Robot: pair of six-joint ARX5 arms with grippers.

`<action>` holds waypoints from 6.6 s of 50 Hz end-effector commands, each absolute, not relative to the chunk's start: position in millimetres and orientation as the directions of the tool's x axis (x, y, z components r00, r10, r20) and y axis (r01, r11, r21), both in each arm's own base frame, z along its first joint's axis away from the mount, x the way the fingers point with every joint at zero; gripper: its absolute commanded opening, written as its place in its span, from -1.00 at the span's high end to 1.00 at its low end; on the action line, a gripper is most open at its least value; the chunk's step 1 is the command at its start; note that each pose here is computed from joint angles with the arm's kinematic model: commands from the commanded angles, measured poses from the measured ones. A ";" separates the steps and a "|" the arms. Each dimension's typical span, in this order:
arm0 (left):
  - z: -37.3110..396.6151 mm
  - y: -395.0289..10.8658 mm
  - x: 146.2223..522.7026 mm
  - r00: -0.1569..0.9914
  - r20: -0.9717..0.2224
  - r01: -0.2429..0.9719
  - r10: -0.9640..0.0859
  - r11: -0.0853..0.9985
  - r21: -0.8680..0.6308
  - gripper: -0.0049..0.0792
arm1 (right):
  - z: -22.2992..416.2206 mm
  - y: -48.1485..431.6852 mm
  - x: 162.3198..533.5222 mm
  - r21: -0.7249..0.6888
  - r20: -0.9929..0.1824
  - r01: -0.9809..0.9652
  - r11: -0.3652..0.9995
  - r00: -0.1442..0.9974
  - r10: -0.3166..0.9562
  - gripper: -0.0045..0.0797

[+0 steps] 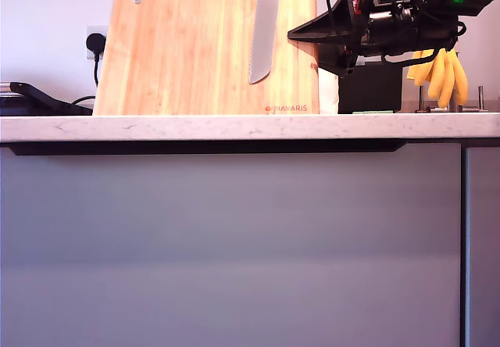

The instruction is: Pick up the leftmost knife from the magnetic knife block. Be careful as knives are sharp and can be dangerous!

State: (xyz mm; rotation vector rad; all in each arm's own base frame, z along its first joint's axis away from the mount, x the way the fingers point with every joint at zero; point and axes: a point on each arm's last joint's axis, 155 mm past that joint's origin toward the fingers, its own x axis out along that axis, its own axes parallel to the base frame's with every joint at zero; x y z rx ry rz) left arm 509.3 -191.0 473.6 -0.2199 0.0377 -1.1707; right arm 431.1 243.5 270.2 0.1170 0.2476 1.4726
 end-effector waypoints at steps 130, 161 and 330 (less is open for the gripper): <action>481.4 -136.8 478.0 0.354 0.029 0.726 -0.935 0.255 -0.638 0.94 | 267.7 251.1 433.5 0.191 -0.104 -0.976 0.106 0.087 0.991 0.92; 387.9 -96.2 477.5 0.524 -0.304 0.556 -0.796 0.589 -0.586 0.94 | 267.7 251.1 433.7 0.198 -0.104 -0.974 0.108 0.088 0.991 0.92; 262.9 -19.6 374.1 0.581 -0.340 0.344 -0.739 0.602 -0.721 0.94 | 260.7 269.7 423.9 0.292 -0.127 -0.951 0.097 0.062 0.990 0.92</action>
